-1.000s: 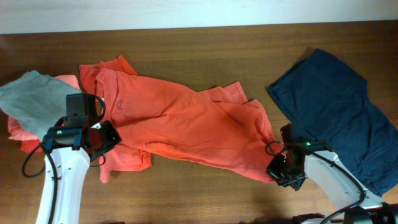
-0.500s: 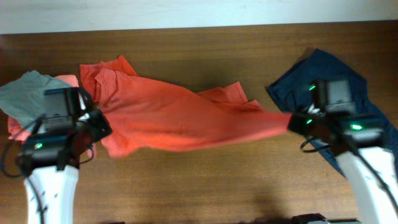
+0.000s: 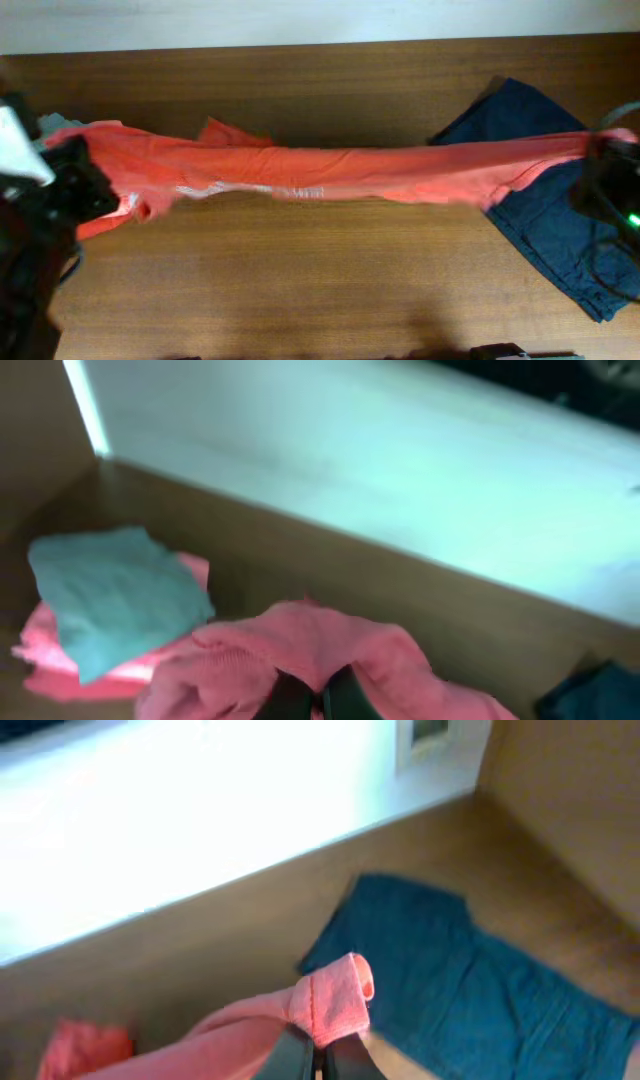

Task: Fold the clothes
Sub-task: 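Lift the T-shirt with both grippers and shake it out in the air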

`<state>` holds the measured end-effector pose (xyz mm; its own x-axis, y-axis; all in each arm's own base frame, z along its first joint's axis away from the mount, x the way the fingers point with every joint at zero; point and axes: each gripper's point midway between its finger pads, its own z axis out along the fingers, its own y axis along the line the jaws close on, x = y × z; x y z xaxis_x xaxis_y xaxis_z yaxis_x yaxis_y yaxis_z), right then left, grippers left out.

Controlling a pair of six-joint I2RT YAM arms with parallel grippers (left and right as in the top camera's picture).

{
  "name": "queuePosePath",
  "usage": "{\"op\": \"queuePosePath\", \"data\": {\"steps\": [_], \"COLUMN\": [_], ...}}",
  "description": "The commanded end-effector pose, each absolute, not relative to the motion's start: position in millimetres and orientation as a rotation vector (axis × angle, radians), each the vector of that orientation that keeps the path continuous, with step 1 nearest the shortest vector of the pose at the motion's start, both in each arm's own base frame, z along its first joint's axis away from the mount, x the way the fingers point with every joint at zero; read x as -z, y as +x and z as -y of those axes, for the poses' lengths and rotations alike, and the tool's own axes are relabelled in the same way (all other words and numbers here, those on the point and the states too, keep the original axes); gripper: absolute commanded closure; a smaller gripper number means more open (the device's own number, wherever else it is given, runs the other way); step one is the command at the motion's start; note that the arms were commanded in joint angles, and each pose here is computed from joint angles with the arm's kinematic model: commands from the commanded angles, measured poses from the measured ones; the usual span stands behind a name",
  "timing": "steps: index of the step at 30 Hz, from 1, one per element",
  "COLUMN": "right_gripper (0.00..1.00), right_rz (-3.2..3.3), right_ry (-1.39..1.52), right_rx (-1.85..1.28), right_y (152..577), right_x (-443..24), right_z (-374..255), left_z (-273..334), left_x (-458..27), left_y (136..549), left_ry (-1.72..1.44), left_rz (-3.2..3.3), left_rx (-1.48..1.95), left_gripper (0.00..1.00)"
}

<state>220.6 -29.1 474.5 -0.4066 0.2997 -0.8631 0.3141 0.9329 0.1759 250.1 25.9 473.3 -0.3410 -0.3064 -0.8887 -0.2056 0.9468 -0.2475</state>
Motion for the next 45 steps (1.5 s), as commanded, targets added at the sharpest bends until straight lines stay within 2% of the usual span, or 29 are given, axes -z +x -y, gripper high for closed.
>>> {"op": "queuePosePath", "data": {"steps": [1, 6, 12, 19, 21, 25, 26, 31, 33, 37, 45], "right_gripper": [0.96, 0.96, 0.96, 0.96, 0.96, 0.96, 0.96, 0.96, 0.96, 0.96, 0.96], "right_rz": [-1.941, -1.977, -2.175, -2.436, -2.447, -2.345, -2.266, -2.080, -2.089, -2.281, -2.714], "right_ry": [0.457, 0.451, 0.421, 0.361, 0.382, 0.382, 0.407, 0.456, 0.452, 0.461, 0.388], "right_rx": [0.136, 0.169, 0.237, 0.336, 0.350, 0.354, 0.343, 0.288, 0.242, 0.248, 0.162], "right_y": [209, 224, 281, 378, 418, 454, 456, 435, 424, 403, 376], "right_x": [-496, -489, -444, -356, -330, -338, -363, -441, -447, -407, -303], "right_z": [48, 49, 44, 38, 43, 59, 67, 88, 89, 89, 66], "left_z": [-29, -26, -19, -17, -9, 2, 1, -6, -7, -4, -3], "left_x": [-502, -489, -446, -377, -361, -383, -421, -522, -534, -484, -331], "left_y": [237, 256, 309, 404, 455, 511, 522, 500, 486, 464, 420], "left_ry": [-0.348, -0.343, -0.327, -0.327, -0.249, -0.120, -0.092, -0.068, -0.070, -0.081, -0.140], "left_rz": [-1.849, -1.910, -2.082, -2.246, -2.218, -2.036, -1.905, -1.669, -1.676, -1.917, -2.545], "left_rx": [0.079, 0.098, 0.166, 0.195, 0.194, 0.194, 0.184, 0.161, 0.156, 0.154, 0.153], "left_gripper": [1.00, 1.00, 1.00, 1.00, 1.00, 1.00, 1.00, 1.00, 1.00, 1.00, 1.00]}}
